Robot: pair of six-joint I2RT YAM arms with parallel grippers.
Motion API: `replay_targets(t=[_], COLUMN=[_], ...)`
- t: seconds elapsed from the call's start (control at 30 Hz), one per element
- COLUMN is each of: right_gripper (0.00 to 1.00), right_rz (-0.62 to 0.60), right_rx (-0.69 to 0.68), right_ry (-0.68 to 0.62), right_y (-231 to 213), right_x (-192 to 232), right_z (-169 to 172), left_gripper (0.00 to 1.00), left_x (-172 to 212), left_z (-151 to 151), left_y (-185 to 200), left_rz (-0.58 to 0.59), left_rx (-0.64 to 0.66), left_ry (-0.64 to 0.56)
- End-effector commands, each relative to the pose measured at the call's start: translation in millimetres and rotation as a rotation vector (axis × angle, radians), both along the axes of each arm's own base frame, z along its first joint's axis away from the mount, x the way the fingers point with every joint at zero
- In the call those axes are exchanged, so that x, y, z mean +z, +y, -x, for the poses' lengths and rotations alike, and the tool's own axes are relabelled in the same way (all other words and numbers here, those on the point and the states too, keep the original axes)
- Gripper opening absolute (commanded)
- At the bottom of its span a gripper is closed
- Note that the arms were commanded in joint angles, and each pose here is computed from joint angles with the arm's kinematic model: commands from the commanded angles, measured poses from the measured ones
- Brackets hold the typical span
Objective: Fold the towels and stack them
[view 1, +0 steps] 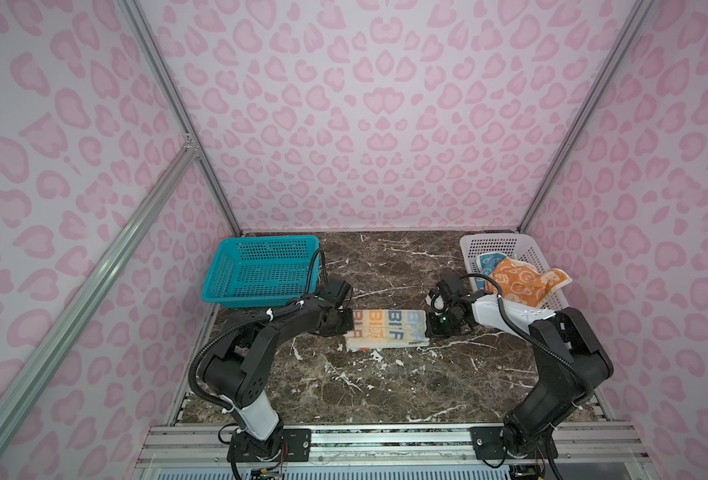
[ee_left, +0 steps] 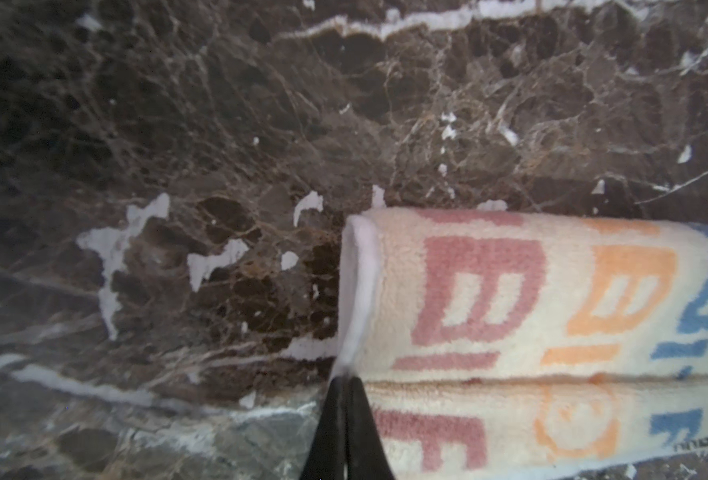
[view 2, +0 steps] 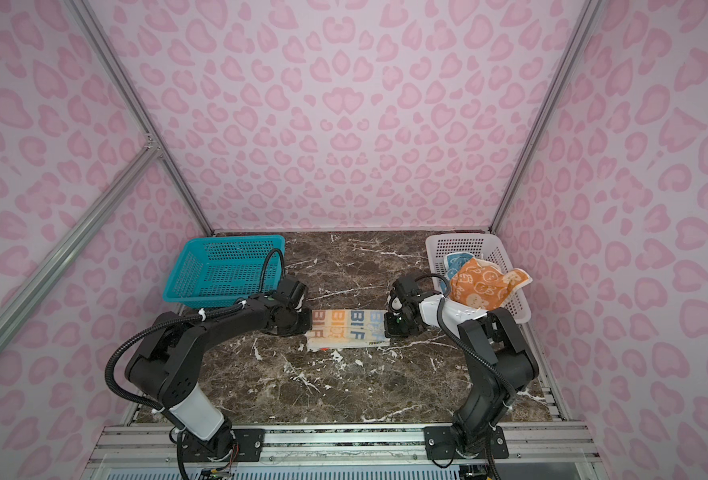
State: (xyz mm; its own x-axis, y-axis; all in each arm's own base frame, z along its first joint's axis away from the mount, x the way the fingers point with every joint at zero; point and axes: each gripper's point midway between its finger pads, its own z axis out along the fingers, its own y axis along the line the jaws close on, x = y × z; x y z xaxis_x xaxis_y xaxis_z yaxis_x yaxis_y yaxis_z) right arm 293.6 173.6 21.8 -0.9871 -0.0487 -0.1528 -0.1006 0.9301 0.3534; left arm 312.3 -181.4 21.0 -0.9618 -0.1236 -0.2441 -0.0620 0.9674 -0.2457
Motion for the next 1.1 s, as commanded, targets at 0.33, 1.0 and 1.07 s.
replay_targets(t=[0.33,1.0,1.07], right_gripper=[0.0,0.0,0.0], right_rz=[0.05,0.051,0.055], right_rx=[-0.034,-0.035,-0.032], right_ry=[-0.062,-0.041,-0.034], right_y=[-15.6,-19.3,-18.7], right_x=[32.5,17.1,13.4], right_z=[-24.6,-6.2,-4.5], left_gripper=[0.03,0.03,0.04], left_x=[31.0,19.2,18.2], left_z=[-11.2,9.2,10.1], left_y=[0.7,4.1,2.7], left_rz=[-0.007,-0.013,-0.009], left_rx=[0.019,0.024,0.022], left_ry=[-0.051,-0.04,-0.036])
